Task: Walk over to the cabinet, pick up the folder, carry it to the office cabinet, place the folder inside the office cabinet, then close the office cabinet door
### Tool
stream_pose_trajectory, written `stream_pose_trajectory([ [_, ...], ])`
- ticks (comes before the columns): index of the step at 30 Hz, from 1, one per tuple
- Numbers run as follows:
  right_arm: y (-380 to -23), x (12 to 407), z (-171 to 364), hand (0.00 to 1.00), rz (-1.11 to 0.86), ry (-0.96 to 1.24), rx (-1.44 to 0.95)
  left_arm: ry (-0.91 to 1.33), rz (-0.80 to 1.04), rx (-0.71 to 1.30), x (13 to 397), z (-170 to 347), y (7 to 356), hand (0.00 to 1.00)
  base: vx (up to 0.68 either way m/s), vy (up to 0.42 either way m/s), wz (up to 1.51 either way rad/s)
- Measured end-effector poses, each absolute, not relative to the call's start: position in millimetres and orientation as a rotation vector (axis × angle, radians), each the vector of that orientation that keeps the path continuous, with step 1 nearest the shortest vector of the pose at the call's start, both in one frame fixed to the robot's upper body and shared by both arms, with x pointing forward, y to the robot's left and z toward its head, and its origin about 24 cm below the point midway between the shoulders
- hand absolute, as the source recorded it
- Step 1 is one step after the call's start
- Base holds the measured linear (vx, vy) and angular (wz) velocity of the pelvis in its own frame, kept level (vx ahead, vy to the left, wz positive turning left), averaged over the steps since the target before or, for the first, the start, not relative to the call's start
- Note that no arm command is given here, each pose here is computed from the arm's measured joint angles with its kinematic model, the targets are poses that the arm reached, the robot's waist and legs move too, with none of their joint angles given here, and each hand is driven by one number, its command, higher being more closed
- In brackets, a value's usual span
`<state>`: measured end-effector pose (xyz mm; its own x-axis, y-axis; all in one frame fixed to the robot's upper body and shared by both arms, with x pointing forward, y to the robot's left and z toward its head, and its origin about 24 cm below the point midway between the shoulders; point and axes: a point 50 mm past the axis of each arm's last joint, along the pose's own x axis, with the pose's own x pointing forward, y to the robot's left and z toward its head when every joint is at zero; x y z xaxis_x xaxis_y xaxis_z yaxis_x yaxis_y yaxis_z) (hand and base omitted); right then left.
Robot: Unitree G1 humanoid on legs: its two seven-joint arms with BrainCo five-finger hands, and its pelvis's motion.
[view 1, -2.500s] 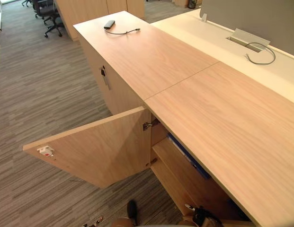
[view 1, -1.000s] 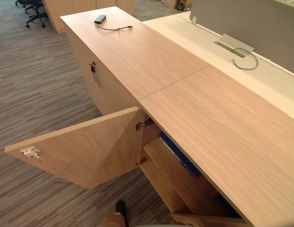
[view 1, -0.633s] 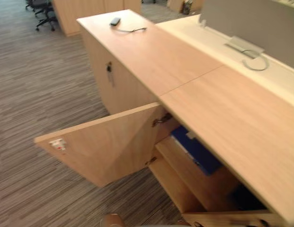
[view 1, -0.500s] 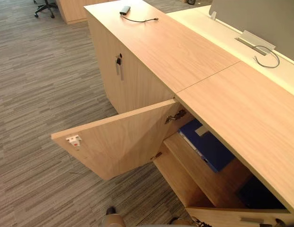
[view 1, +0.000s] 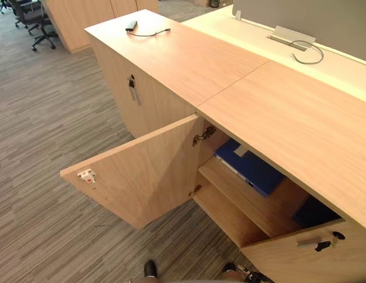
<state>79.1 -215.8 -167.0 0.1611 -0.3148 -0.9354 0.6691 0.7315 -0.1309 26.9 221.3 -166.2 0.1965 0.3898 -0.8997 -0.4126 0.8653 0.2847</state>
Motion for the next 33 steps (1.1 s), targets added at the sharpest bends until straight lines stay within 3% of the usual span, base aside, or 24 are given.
stream_pose_trajectory([
  [10, -214.0, 70.0, -169.4, 0.0, -0.703, 1.256, 0.325, 1.227, 0.677, -0.158, 25.9, -165.7, 224.1, 0.0, 0.01, 0.0, 0.06],
  [19, -226.0, 68.5, -167.0, 0.0, -0.705, 1.243, 0.317, 0.993, 0.575, -0.104, 92.3, -146.1, 229.6, 0.0, 0.03, 0.07, 0.0],
  [24, -227.7, 73.6, -165.6, 0.0, -0.721, 1.218, 0.342, 0.906, 0.573, -0.013, 121.5, -130.9, 253.5, 0.0, -0.08, 0.122, -0.56],
  [33, -221.0, 65.5, -168.0, 0.0, -0.682, 1.232, 0.34, 0.76, 0.696, 0.261, 156.4, -76.9, 338.1, 0.0, -0.1, -0.003, -0.74],
])
